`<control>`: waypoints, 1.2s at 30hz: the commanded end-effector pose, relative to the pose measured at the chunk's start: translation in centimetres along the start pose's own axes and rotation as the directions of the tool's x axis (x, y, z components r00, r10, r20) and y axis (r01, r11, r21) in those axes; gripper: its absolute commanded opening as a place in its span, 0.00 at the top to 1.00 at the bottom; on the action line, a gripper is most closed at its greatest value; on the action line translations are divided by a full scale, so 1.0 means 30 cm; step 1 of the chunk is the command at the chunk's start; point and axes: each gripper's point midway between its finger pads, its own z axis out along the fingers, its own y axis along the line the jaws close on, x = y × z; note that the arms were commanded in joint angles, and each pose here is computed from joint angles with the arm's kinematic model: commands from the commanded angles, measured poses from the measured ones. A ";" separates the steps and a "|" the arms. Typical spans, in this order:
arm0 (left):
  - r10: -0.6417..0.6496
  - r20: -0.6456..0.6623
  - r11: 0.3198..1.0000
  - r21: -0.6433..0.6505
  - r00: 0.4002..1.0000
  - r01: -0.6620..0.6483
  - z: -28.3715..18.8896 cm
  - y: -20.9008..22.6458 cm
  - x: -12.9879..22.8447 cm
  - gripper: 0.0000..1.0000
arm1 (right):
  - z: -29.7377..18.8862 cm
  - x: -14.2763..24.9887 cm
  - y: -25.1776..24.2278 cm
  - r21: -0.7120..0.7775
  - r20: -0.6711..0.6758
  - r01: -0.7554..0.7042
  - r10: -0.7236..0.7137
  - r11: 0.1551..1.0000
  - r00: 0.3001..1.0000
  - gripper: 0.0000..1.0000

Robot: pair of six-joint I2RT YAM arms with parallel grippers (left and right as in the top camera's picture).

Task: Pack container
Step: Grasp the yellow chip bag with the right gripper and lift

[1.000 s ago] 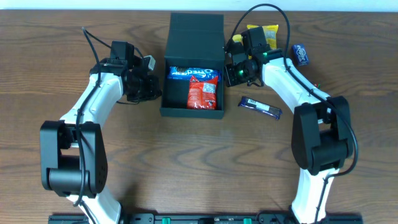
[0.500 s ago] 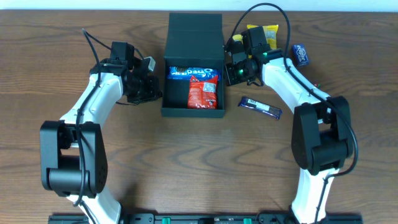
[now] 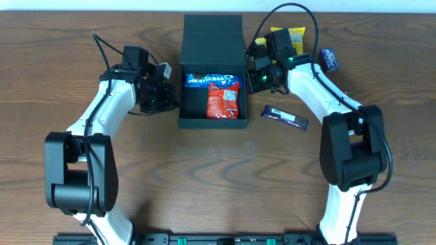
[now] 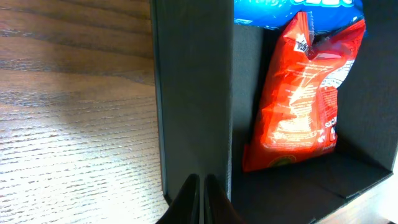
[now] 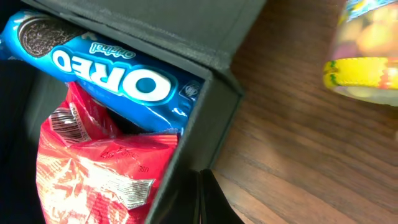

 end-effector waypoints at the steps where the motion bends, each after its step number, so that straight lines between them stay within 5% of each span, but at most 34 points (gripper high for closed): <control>1: 0.004 0.004 1.000 0.007 1.000 -0.004 -0.001 -0.008 -0.013 0.94 | -0.153 -0.124 -0.015 0.026 0.126 0.024 -0.027 0.999 0.992 0.99; 3: 0.001 0.007 1.000 -0.004 1.000 -0.001 -0.003 0.001 -0.016 0.94 | -0.224 -0.170 -0.065 0.100 0.177 0.011 -0.029 0.995 0.984 0.92; 6: 0.004 0.017 0.999 -0.036 1.000 -0.003 -0.008 0.017 -0.021 0.94 | -0.299 -0.215 -0.134 0.201 0.230 -0.015 -0.032 0.980 0.973 0.64; 9: 0.031 0.041 0.998 -0.061 0.999 -0.028 -0.026 0.021 -0.036 0.94 | -0.335 -0.242 -0.171 0.232 0.258 -0.023 -0.039 0.973 0.966 0.25; 13: 0.051 0.086 0.992 -0.121 0.995 -0.041 -0.068 0.034 -0.062 0.94 | -0.334 -0.250 -0.219 0.242 0.269 -0.054 -0.014 0.969 0.963 0.03; 23: 0.092 0.161 0.988 -0.139 0.983 -0.069 -0.129 0.009 -0.105 0.88 | -0.286 -0.343 -0.414 0.318 0.244 -0.141 0.063 0.938 0.968 0.01; 36: 0.075 0.144 0.990 -0.127 0.987 -0.057 -0.125 0.005 -0.089 0.85 | -0.082 -0.304 -0.569 0.380 0.119 -0.189 0.155 0.905 0.981 0.01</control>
